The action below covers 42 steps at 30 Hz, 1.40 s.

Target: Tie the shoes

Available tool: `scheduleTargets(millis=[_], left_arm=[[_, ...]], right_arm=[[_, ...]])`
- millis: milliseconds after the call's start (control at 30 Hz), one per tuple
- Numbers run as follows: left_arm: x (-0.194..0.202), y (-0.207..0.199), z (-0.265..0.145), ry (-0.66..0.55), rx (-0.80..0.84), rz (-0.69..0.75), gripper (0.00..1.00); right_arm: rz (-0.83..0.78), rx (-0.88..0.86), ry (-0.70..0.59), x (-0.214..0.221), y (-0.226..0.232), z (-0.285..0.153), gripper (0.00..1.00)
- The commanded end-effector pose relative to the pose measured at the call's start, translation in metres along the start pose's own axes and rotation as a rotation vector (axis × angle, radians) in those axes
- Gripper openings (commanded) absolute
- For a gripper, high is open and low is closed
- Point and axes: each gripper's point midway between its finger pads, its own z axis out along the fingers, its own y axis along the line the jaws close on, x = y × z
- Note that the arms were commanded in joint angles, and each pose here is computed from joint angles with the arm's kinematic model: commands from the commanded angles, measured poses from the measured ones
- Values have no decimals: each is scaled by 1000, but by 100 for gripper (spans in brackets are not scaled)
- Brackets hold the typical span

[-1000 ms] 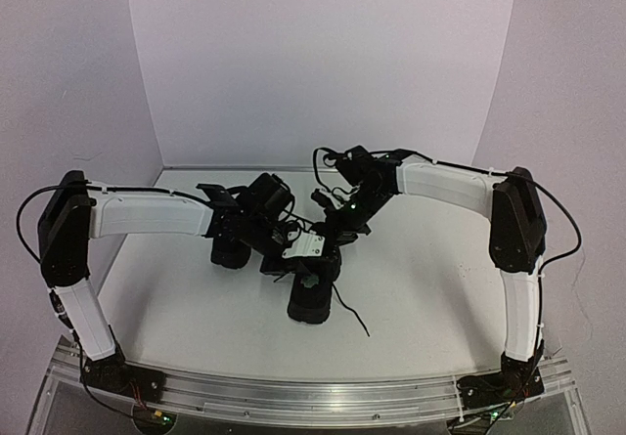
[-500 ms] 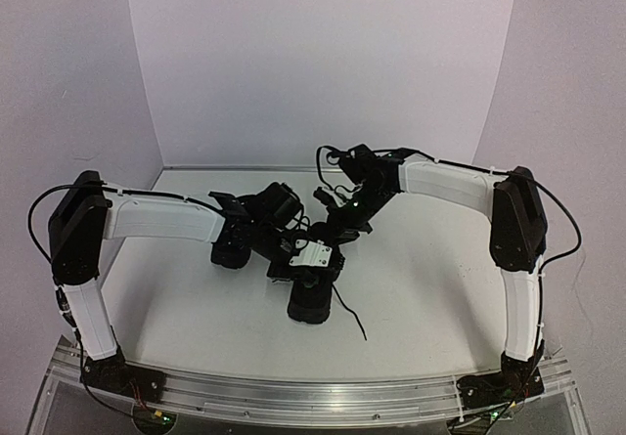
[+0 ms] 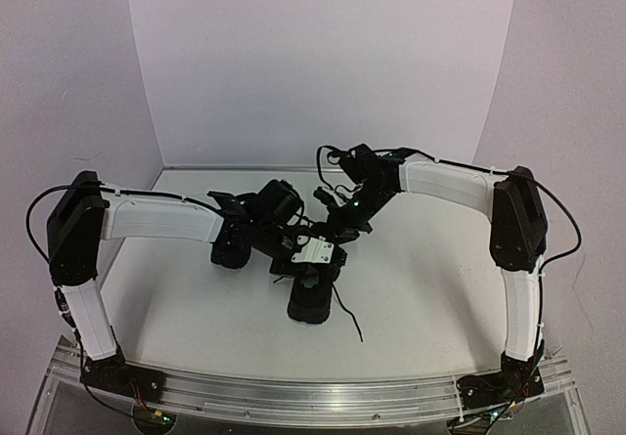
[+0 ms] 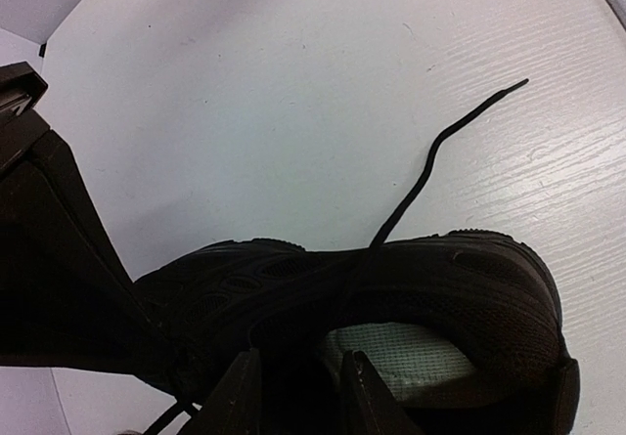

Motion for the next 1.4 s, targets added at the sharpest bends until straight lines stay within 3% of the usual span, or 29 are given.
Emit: scheduleTargets(millis=[0, 533, 800, 1000, 1367], left_arm=[[-17, 16, -18, -36, -74, 44, 30], [11, 2, 8, 54, -30, 66, 27], [17, -1, 11, 85, -39, 97, 17], [0, 14, -4, 32, -101, 47, 0], [-23, 7, -27, -64, -54, -79, 0]], right_arm=[[-38, -23, -52, -9, 14, -20, 0], [-34, -23, -48, -8, 13, -20, 0], [-33, -24, -45, -7, 13, -18, 0], [-35, -22, -47, -8, 13, -19, 0], [-41, -16, -63, -12, 15, -23, 0]])
